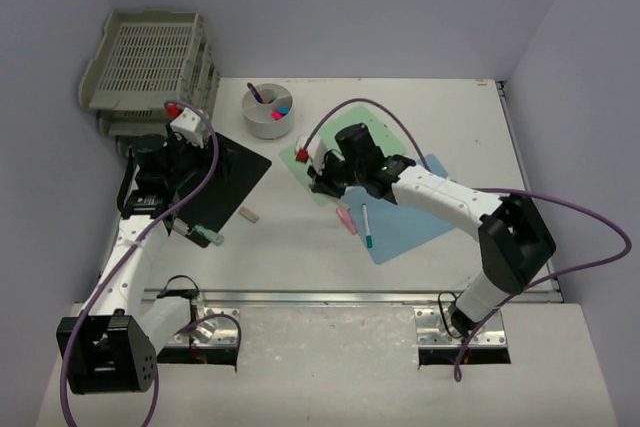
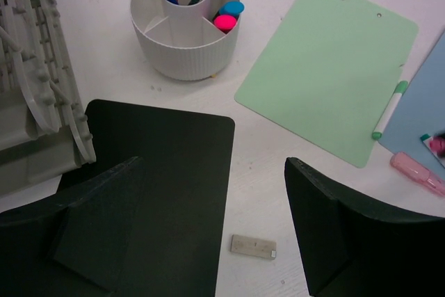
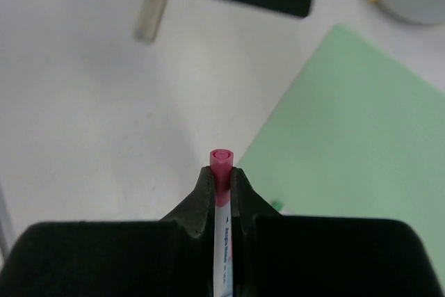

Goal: Organize the desk

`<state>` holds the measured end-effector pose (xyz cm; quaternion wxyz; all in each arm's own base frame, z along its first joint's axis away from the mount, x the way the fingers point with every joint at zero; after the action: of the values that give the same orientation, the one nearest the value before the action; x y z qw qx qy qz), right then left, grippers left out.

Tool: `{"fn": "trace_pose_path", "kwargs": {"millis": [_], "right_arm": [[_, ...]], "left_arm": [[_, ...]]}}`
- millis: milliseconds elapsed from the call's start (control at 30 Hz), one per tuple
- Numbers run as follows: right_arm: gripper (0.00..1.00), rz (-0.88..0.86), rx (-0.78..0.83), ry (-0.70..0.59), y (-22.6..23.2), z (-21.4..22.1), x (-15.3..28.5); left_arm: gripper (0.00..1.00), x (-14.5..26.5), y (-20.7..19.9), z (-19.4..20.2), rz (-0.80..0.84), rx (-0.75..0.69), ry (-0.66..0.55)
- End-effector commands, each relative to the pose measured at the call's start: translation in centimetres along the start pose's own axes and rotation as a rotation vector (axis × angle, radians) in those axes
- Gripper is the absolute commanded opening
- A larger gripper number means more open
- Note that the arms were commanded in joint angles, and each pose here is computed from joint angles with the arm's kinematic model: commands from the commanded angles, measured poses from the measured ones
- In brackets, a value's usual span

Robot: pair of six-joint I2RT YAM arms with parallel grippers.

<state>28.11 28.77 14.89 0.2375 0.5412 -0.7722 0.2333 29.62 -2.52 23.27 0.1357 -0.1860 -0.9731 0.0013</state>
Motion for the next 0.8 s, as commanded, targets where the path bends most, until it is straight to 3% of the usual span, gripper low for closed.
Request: {"fn": "trace_pose_path", "kwargs": {"millis": [0,167,333,567,767], "right_arm": [[0.0,0.271,-0.191,-0.521,-9.0,-10.9,3.6],[0.0,0.519,-0.387,-0.703,-19.9,-14.0,2.7],[0.0,0.612,-0.436,-0.997,-26.8,-19.9,2.5],[0.0,0.64,-0.463,-1.128,-30.0,-19.4,-2.4],[0.0,0.626,-0.515,-1.125,-29.7,-16.5,-5.6]], "left_arm": [[0.82,0.1,0.1,-1.1,0.009,0.002,-0.025],[0.98,-0.6,0.3,-1.0,0.011,0.057,-0.008],[1.0,-1.1,0.2,-1.5,0.014,0.13,-0.015],[1.0,-1.4,-0.1,-1.9,0.043,0.166,-0.006],[1.0,-2.0,0.3,-1.4,0.034,0.171,0.019]]}}
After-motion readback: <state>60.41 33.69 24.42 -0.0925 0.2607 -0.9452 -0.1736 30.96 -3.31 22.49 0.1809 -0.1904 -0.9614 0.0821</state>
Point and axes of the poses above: each gripper's point midway between its finger pads, its own x axis back along the fingers, its own y axis along the line the jaws close on, z = x × y, the point moved 5 cm from there along x, back along the fingers
